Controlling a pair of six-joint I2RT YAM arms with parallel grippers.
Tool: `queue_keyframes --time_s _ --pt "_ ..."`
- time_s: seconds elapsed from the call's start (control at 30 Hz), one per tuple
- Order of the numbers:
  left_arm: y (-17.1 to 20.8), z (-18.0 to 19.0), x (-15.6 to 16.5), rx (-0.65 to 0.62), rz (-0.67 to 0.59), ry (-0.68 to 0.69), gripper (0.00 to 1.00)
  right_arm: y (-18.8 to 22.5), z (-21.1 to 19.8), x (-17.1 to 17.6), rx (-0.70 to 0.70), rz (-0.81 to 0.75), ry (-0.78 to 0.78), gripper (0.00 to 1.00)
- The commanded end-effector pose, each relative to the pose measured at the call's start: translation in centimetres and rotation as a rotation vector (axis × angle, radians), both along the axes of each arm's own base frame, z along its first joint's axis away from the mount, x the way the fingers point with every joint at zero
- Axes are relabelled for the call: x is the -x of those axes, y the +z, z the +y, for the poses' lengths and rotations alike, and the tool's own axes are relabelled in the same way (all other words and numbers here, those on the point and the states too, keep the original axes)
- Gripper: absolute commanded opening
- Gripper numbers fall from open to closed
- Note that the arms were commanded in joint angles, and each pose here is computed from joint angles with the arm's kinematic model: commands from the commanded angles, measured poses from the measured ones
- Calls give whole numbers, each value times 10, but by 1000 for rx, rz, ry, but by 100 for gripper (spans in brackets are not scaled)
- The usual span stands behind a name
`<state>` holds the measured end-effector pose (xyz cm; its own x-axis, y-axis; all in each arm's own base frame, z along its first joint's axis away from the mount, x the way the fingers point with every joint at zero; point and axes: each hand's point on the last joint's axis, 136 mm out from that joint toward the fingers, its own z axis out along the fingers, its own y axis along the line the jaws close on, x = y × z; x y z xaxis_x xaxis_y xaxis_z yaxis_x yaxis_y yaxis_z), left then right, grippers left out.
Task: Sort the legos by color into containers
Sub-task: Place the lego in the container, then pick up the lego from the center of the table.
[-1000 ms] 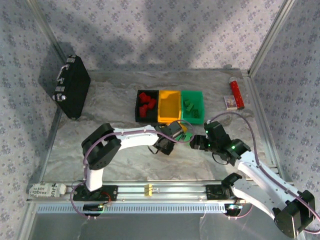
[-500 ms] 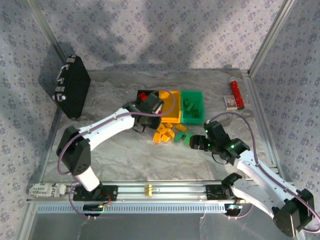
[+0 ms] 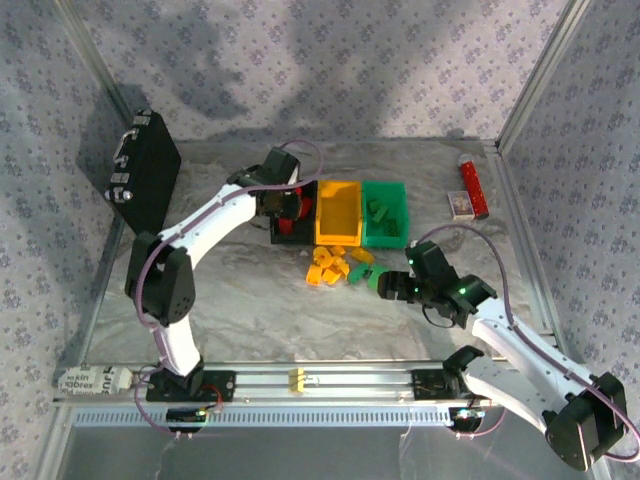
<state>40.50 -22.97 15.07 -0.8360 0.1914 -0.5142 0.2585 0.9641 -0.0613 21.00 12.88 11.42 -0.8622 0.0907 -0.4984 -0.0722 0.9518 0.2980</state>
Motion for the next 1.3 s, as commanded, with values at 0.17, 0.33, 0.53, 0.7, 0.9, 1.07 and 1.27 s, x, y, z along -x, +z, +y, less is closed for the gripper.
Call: queue_keyframes --time_s 0.17,0.33,0.53,0.7,0.9,1.07,1.27 --pt "5 0 7 56 -43 13 82 -3 -3 4 3 9 -9 83" --pt "2 1 49 105 -71 -17 83 -9 1 1 8 28 -3 83" --pt "-6 3 108 84 -109 -78 83 -7 4 -8 30 39 -6 83" --pt "-28 14 150 69 -85 -71 82 -4 13 -16 41 51 30 82" --pt "-49 25 187 105 -62 -41 81 -10 27 -25 72 95 84 73" --pt "-61 33 205 118 -61 -17 79 -5 48 -35 103 97 119 65" --pt "-68 45 217 138 -57 16 78 -13 67 -51 157 152 23 57"
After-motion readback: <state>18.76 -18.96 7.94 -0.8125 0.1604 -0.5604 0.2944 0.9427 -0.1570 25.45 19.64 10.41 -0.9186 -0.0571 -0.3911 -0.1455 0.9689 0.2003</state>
